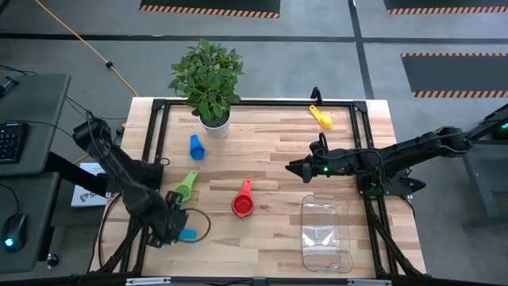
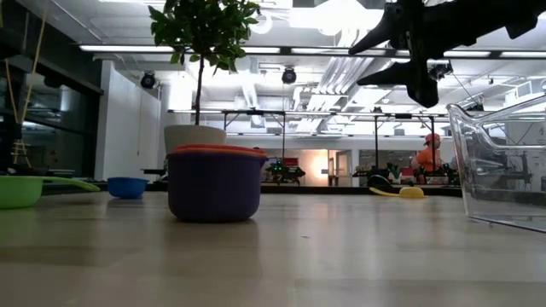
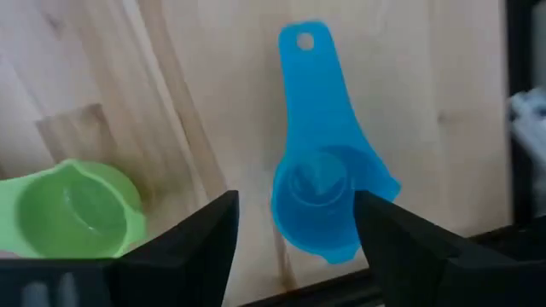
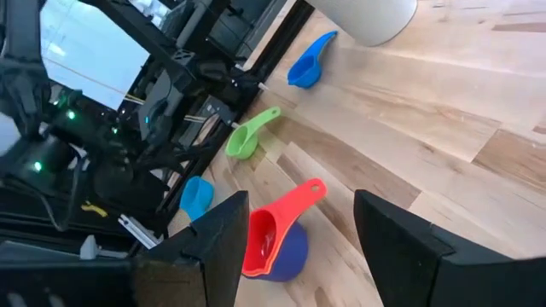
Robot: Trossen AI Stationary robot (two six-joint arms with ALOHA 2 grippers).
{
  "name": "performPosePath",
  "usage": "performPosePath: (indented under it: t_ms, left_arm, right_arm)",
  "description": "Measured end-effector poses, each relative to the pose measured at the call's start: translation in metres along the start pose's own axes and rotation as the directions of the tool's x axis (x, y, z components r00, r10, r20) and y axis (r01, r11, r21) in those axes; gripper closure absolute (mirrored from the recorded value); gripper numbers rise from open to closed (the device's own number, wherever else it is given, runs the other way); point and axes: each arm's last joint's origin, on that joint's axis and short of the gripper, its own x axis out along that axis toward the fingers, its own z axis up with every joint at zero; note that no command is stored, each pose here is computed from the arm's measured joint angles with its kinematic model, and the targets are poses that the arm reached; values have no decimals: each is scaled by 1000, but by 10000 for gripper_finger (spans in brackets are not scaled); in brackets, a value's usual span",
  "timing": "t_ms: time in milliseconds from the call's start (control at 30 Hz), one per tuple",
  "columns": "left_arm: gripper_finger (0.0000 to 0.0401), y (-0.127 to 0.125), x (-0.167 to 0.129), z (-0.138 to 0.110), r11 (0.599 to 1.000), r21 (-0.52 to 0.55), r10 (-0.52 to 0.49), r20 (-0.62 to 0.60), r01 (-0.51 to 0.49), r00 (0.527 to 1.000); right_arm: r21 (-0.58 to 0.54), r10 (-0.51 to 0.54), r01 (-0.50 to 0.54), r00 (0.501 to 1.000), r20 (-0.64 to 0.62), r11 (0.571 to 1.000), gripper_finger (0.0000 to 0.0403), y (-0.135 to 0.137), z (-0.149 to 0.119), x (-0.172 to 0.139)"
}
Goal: Nest measuring cups in basket
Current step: Stack the light blue measuring cup on top of the red measuring cup
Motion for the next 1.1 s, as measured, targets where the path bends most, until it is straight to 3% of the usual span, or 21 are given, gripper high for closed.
performPosePath:
  t_ms: [200,400,700,867,1100]
  left_arm:
    - [183,-12,21,2,991,64,121,0,-121,993]
    - [190,-19,42,1,999,42,1,-31,0,1000]
    - [216,-6,62,-18,998,-28,56,-108,-59,993]
    - [262,-6,63,-18,998,-28,55,-106,-58,993]
    - [387,-3,58,-16,997,-69,29,-98,-35,995]
  right_arm:
    - [-6,-9,9,1000,-5,1000,199,-1,0,0]
    - [-13,-25,25,1000,-17,1000,199,-2,-2,0]
    - [-10,-26,26,999,-20,1000,199,-3,-2,0]
    - [-12,-26,25,999,-20,1000,199,-2,-2,0]
    - [-11,-26,25,999,-20,1000,199,-2,-2,0]
